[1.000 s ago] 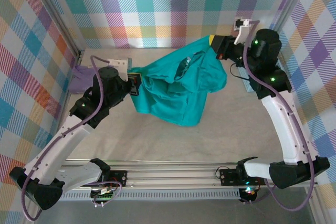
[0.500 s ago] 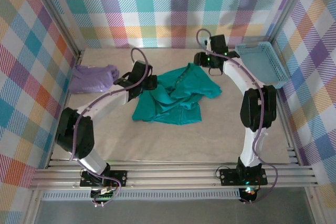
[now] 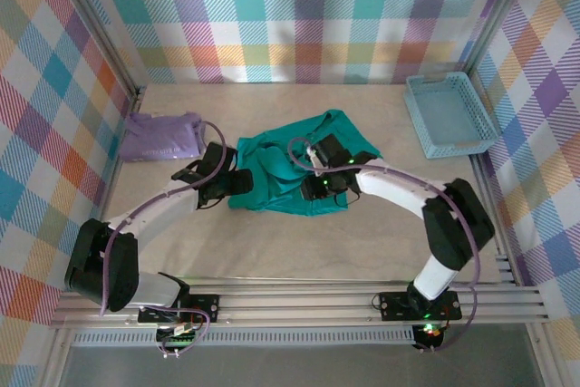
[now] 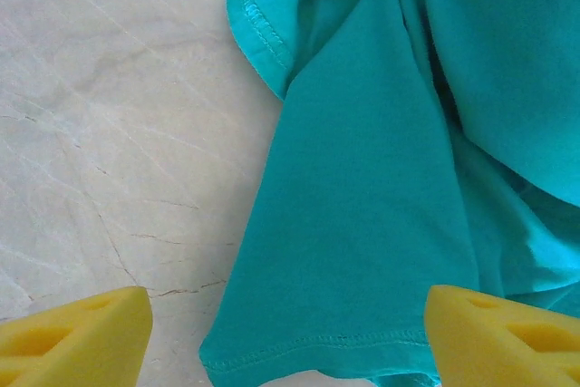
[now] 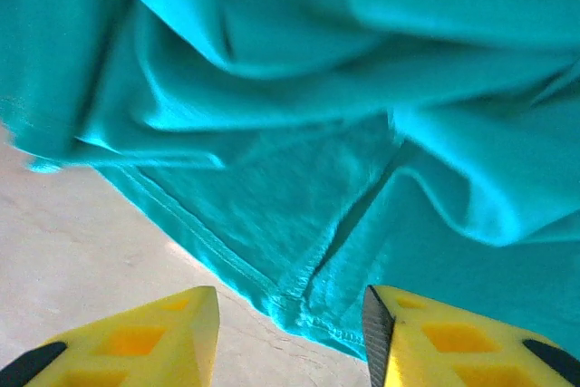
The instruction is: Fold the inside-out t-shirt
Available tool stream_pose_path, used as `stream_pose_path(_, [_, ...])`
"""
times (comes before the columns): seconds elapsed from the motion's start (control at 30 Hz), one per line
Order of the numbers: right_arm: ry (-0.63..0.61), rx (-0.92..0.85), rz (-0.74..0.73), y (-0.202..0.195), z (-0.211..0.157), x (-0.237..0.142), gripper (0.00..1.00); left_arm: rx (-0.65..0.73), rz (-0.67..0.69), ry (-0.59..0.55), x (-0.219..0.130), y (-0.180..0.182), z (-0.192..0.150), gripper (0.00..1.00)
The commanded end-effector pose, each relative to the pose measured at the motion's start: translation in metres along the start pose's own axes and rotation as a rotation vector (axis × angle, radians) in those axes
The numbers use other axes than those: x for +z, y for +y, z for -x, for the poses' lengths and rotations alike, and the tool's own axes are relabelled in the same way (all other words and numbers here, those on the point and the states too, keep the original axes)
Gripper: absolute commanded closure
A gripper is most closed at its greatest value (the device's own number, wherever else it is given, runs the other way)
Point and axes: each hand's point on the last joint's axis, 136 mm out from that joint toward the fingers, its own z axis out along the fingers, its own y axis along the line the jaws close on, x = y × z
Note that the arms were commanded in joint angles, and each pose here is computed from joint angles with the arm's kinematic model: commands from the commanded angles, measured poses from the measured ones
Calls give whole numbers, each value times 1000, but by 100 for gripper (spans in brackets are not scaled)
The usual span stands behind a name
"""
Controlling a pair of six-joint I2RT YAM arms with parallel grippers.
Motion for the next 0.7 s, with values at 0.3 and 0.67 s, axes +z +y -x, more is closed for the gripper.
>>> stream_pose_path(0.3, [94,68,-65,-2,-25,51,60,-34,-1,-1,-5,8,-10,21])
stream_pose_path(0.67, [-40,29,-86,-2,6,-3,99,-40,44,51,8,23,-25,25])
